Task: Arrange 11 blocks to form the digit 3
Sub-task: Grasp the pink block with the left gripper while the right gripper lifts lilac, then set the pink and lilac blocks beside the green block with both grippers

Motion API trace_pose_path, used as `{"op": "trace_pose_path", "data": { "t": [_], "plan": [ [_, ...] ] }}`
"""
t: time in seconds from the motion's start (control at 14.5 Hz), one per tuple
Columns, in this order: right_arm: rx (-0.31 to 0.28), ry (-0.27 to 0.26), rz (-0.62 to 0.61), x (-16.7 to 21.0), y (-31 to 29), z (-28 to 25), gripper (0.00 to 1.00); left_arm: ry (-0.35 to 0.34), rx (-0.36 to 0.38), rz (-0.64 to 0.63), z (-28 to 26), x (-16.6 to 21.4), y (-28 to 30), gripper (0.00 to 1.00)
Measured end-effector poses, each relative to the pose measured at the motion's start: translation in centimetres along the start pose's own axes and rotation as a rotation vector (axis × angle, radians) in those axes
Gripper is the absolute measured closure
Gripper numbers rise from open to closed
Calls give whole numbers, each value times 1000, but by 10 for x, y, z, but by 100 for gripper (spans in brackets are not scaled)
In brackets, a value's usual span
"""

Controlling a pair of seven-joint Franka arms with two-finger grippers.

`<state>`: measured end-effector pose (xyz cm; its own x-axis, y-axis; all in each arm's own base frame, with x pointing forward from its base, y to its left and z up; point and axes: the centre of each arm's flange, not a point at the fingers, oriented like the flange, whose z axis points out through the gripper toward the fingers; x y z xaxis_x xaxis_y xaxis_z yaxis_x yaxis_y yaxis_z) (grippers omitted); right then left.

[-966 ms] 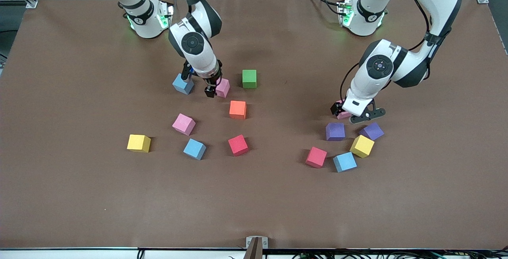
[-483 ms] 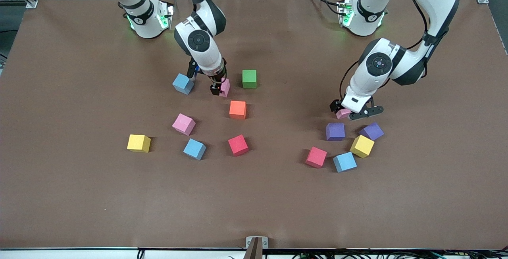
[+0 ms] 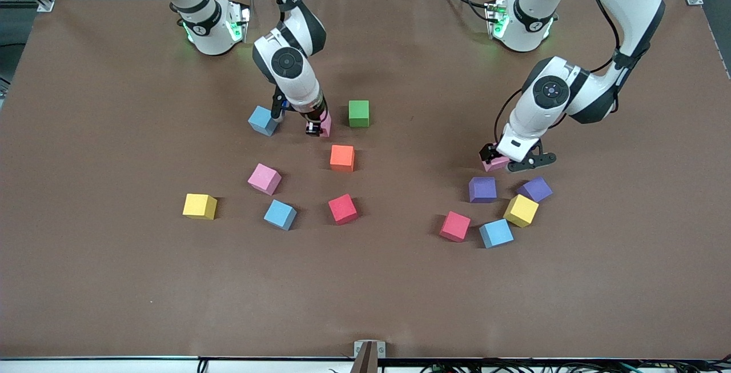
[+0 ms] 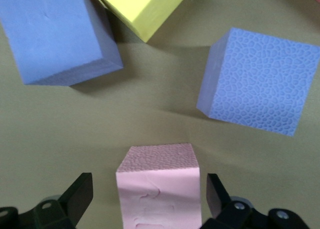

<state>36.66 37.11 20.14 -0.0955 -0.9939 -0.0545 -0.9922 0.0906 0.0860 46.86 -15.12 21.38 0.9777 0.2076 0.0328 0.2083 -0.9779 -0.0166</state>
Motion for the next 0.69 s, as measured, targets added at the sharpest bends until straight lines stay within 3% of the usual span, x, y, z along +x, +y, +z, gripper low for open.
{"op": "trace_pose_path", "data": {
  "t": [0.41, 0.48, 0.69],
  "plan": [
    [-1, 1, -108, -24, 28, 2, 42, -12, -28, -7, 9, -2, 3, 4],
    [-1, 1, -127, -30, 36, 3, 42, -13, -30, -8, 10, -2, 3, 10],
    [6, -8, -161, -44, 47, 0, 42, -10, -33, -46, 9, -2, 4, 41]
  ]
}}
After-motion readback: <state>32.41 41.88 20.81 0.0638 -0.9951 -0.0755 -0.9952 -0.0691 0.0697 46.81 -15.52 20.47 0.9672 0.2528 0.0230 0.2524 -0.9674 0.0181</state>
